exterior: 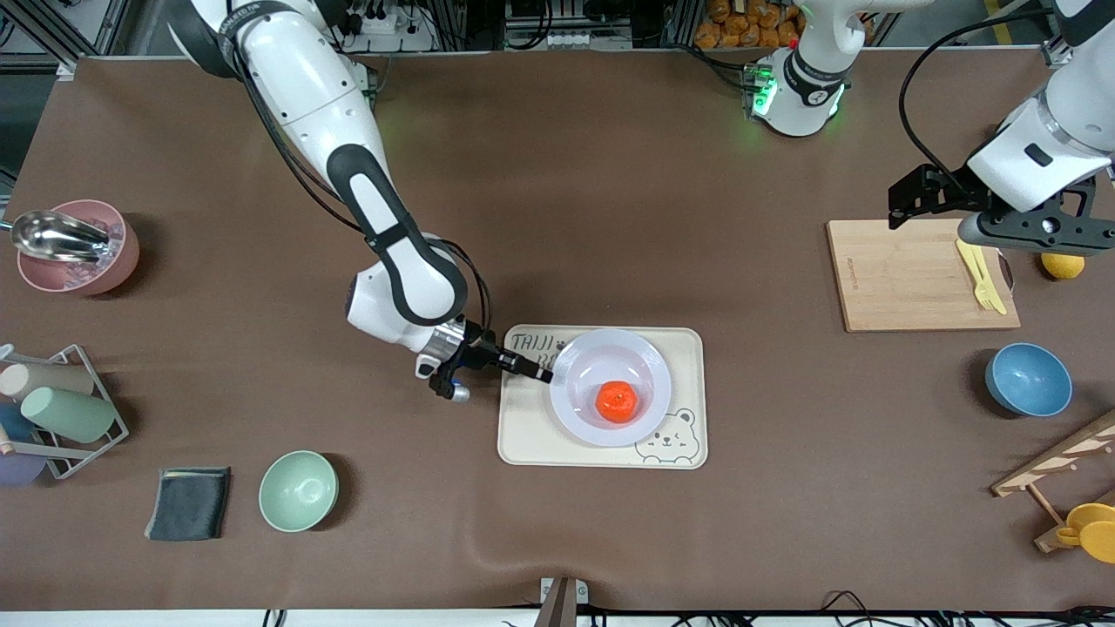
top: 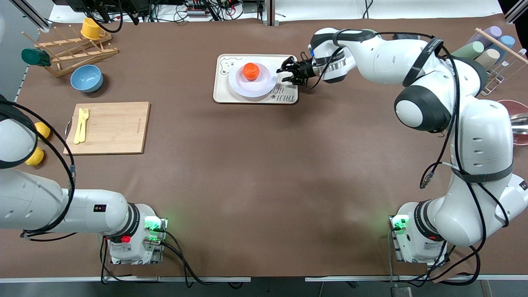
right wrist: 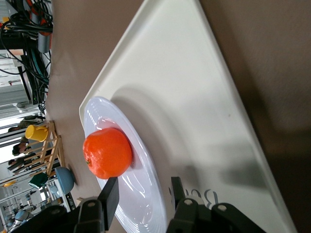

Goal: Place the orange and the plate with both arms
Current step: 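Open the right gripper and draw it back from the plate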

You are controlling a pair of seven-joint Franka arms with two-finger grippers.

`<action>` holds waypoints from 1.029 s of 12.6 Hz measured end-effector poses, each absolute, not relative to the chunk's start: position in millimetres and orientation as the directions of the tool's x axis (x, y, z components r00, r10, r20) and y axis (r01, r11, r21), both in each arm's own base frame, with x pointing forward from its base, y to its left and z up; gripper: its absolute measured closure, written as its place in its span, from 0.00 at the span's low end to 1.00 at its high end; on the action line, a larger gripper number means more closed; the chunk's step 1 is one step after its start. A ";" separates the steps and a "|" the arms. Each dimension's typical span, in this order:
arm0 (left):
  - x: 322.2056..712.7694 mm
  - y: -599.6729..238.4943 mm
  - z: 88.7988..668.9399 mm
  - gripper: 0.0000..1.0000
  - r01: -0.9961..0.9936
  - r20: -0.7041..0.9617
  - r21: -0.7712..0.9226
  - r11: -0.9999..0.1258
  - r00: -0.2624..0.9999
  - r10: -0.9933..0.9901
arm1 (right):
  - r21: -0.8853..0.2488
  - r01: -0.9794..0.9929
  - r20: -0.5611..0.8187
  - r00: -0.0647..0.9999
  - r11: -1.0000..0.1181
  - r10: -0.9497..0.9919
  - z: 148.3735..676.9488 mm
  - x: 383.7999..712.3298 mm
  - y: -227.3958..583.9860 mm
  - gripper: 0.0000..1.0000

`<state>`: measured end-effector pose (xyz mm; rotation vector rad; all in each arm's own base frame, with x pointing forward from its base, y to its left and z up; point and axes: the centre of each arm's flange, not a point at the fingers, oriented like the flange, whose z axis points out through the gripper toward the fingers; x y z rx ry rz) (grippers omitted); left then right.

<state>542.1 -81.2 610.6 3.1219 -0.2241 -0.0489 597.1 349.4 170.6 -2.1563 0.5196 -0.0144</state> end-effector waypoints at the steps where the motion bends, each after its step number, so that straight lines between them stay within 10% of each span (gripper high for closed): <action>1: 542.3 -81.2 610.7 0.00 -0.143 -0.028 0.013 -0.990 0.989 -0.143 | -0.777 -0.358 -0.178 0.914 -0.518 -0.364 176.9 602.7 343.5 0.49; 13: 544.2 -80.0 610.0 0.00 -0.140 -0.021 0.014 -0.990 0.990 -0.140 | -0.666 -0.331 -0.257 0.943 -0.669 -0.210 241.7 676.6 171.7 0.43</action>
